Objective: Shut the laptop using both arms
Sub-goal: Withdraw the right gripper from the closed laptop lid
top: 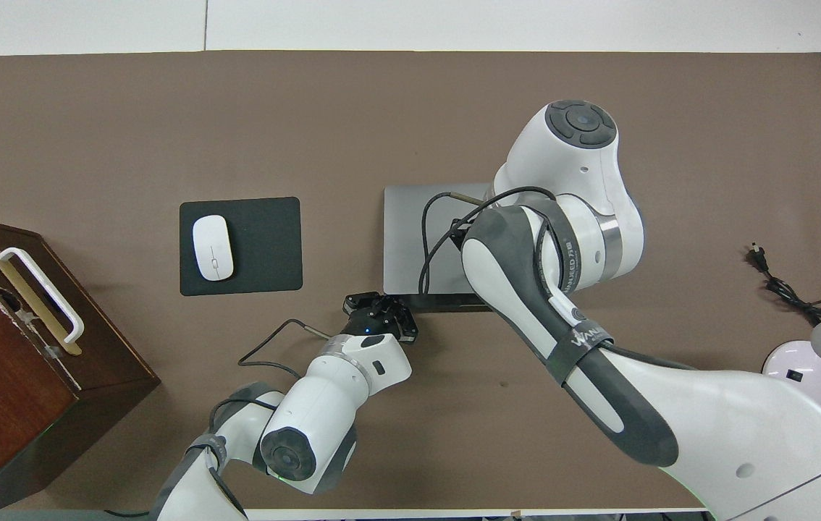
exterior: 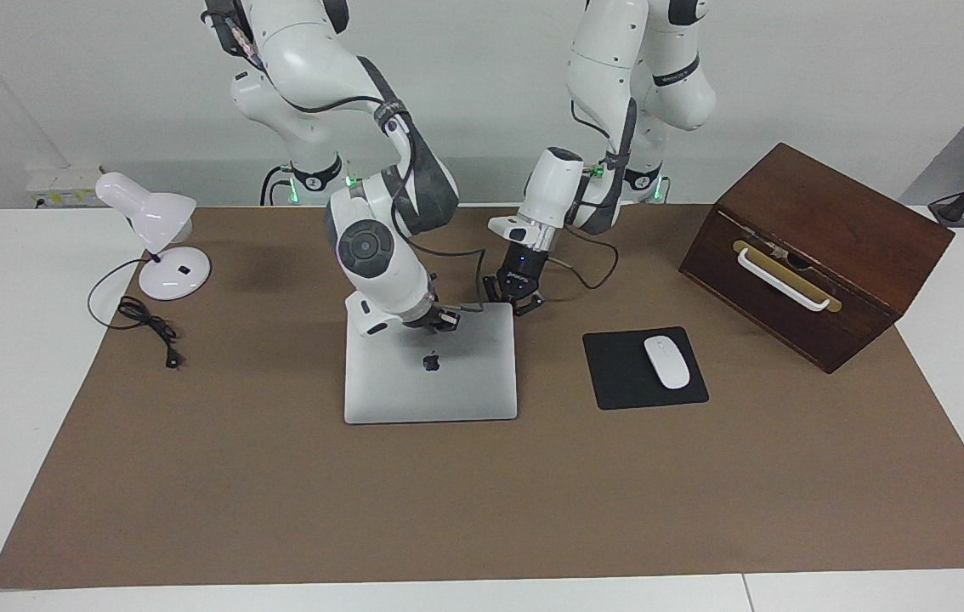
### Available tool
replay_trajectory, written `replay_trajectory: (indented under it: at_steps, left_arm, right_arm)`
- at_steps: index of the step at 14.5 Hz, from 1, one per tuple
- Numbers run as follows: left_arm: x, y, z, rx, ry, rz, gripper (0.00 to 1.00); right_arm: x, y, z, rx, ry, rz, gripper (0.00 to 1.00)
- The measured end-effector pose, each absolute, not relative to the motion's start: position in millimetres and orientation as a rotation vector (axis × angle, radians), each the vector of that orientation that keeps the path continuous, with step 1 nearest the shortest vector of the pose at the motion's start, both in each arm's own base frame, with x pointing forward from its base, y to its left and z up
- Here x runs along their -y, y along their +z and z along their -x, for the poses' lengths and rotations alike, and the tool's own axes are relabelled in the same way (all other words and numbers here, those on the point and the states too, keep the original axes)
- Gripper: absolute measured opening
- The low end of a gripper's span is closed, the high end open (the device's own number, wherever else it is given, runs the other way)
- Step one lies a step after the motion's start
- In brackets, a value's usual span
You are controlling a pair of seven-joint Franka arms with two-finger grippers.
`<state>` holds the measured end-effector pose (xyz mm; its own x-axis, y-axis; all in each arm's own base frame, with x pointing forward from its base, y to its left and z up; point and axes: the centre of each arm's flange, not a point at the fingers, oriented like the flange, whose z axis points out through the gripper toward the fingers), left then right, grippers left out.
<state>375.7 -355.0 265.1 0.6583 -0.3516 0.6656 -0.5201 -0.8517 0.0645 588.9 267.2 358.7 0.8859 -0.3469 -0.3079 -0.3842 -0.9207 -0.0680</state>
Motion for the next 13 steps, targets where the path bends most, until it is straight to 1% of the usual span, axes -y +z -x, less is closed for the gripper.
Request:
replay_trajectory:
  at_steps: [2, 4, 7, 10, 11, 12, 13]
  left_arm:
    - [355.0, 265.0, -375.7, 0.705, 0.977, -2.627, 0.01]
    - [355.0, 264.9, -375.7, 0.706, 0.978, -2.627, 0.01]
    - [355.0, 264.9, -375.6, 0.708, 0.979, -2.626, 0.01]
    - [355.0, 264.9, -375.6, 0.708, 0.979, -2.626, 0.01]
    - [354.9, 264.9, -375.6, 0.707, 0.980, -2.626, 0.01]
    - [354.5, 264.9, -375.9, 0.695, 0.979, -2.629, 0.01]
    - [352.6, 264.9, -377.1, 0.664, 0.978, -2.636, 0.01]
  right_arm:
    - [-256.6, 370.6, -594.5, -0.593, 0.404, 2.913, 0.01]
    - [-234.9, 400.6, -603.0, -0.632, 0.333, 2.883, 0.01]
    - [-183.4, 482.2, -613.1, -0.669, 0.161, 2.839, 0.01]
    - [-120.3, 558.9, -610.2, -0.523, -0.022, 2.914, 0.01]
    - [-98.6, 575.2, -610.1, -0.444, -0.059, 2.936, 0.07]
    - [-77.5, 586.0, -611.2, -0.371, -0.091, 2.950, 0.16]
    - [-57.9, 593.6, -612.9, -0.313, -0.121, 2.959, 0.28]
